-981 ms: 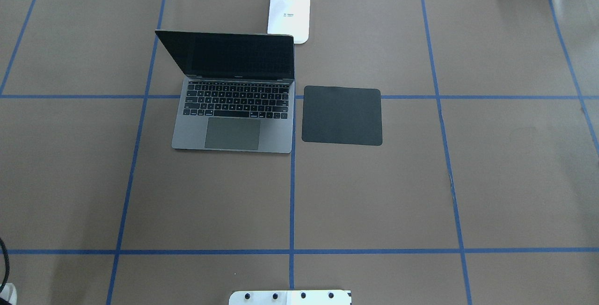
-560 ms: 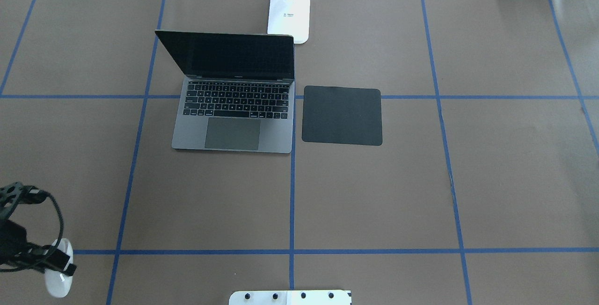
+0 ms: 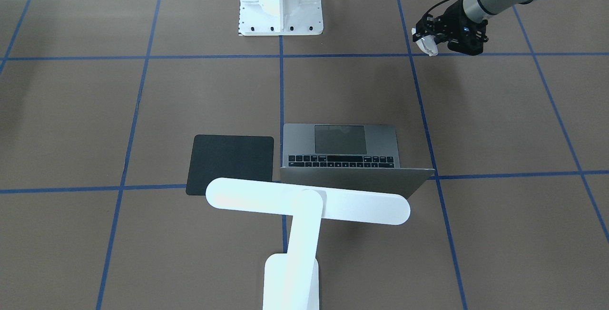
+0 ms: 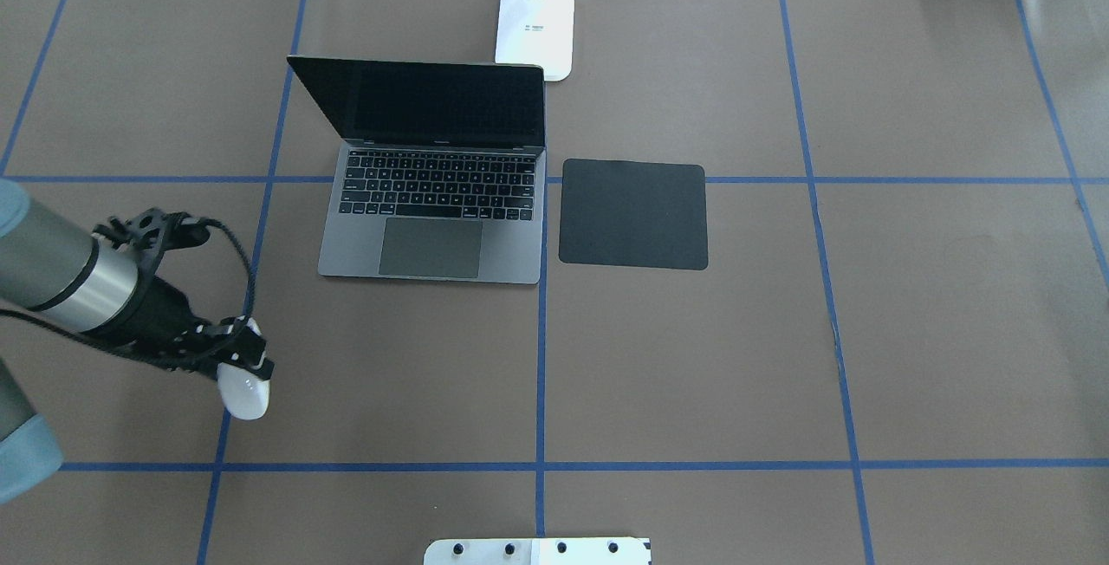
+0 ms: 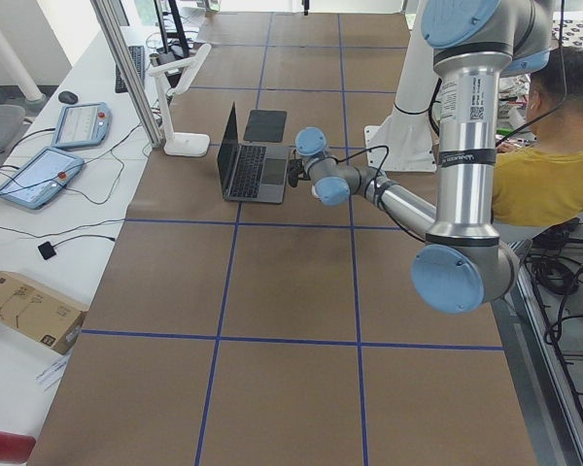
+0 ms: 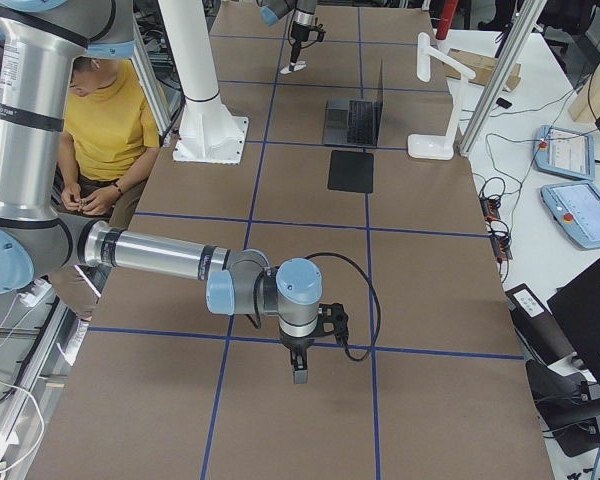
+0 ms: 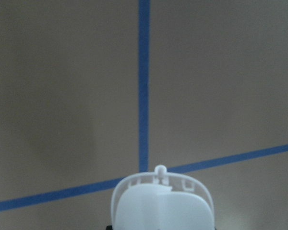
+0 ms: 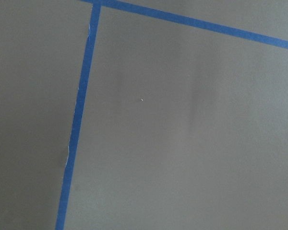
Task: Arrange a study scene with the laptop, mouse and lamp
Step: 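Carry the white mouse with the left gripper toward the mouse pad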
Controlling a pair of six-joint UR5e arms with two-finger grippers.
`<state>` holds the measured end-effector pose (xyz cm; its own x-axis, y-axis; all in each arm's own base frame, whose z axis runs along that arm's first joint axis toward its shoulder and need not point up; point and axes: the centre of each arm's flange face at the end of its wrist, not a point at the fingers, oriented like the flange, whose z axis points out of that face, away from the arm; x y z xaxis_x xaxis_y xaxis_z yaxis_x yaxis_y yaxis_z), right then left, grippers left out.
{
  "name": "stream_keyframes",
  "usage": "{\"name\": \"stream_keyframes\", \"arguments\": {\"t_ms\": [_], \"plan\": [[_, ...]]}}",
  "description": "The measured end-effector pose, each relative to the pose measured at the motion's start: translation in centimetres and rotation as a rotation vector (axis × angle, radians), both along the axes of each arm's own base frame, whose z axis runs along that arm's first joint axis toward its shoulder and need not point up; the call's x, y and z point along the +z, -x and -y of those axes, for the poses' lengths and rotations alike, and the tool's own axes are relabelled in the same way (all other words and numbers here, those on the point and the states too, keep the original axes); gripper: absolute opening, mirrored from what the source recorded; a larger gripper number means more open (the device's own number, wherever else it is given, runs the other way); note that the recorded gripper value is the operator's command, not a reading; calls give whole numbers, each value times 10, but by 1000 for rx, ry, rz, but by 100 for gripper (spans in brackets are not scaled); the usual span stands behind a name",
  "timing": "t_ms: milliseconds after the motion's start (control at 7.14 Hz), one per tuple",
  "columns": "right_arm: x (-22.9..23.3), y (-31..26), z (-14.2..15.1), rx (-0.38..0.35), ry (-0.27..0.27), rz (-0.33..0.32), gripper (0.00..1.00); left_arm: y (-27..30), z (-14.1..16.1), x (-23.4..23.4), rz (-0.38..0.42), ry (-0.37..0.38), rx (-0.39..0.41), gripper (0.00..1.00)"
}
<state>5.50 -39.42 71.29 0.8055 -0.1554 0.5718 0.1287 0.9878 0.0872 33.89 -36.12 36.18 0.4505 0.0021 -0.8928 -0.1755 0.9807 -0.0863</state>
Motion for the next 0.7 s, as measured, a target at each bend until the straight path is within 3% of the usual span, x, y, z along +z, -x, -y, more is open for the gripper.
{"name": "stream_keyframes", "arguments": {"t_ms": [420, 701], "plan": [[4, 0, -1, 4, 12, -2, 100, -46, 56, -131, 58, 17, -47, 31], [6, 0, -1, 5, 17, -1, 100, -81, 89, -188, 98, 13, -84, 31]]}}
